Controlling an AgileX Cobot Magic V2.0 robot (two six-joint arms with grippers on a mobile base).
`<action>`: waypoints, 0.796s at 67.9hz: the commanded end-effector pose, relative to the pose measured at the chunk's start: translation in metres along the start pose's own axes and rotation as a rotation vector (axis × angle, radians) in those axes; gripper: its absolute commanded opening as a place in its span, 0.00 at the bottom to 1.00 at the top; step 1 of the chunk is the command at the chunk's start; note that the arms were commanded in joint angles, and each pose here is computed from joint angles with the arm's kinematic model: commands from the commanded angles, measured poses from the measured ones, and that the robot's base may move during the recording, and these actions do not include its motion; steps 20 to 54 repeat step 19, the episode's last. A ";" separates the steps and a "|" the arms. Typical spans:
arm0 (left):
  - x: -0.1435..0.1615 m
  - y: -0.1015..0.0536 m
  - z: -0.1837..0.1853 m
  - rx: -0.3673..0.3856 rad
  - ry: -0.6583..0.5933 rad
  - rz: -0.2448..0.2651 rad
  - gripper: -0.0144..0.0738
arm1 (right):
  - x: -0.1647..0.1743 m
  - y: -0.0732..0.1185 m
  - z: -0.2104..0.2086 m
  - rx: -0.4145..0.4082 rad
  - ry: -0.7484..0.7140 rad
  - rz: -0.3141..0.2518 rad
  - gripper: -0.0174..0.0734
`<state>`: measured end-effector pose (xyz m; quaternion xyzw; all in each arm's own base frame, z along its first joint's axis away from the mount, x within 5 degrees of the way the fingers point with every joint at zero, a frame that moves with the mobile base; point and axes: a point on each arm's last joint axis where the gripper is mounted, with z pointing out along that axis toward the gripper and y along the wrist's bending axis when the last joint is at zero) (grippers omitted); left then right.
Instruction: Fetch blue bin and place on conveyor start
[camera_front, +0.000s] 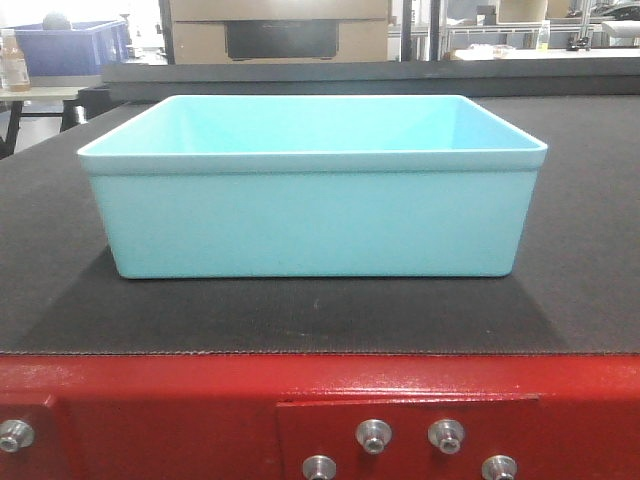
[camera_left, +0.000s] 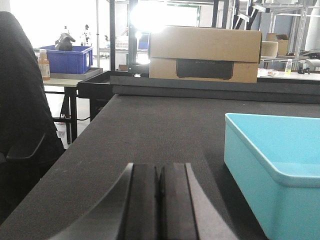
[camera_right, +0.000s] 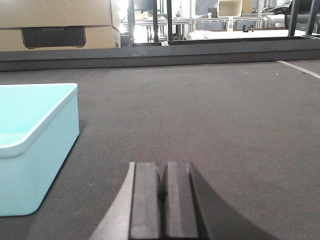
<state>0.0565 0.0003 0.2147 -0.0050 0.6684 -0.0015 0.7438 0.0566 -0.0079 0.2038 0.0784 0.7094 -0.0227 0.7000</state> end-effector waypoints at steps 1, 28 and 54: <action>-0.002 0.000 -0.001 -0.001 -0.023 -0.007 0.04 | -0.003 0.000 -0.001 0.005 -0.035 -0.004 0.02; -0.002 0.000 -0.001 -0.001 -0.023 -0.007 0.04 | -0.003 0.000 -0.001 0.005 -0.035 -0.004 0.02; -0.002 0.000 -0.001 -0.001 -0.023 -0.007 0.04 | -0.003 0.000 -0.001 0.005 -0.035 -0.004 0.02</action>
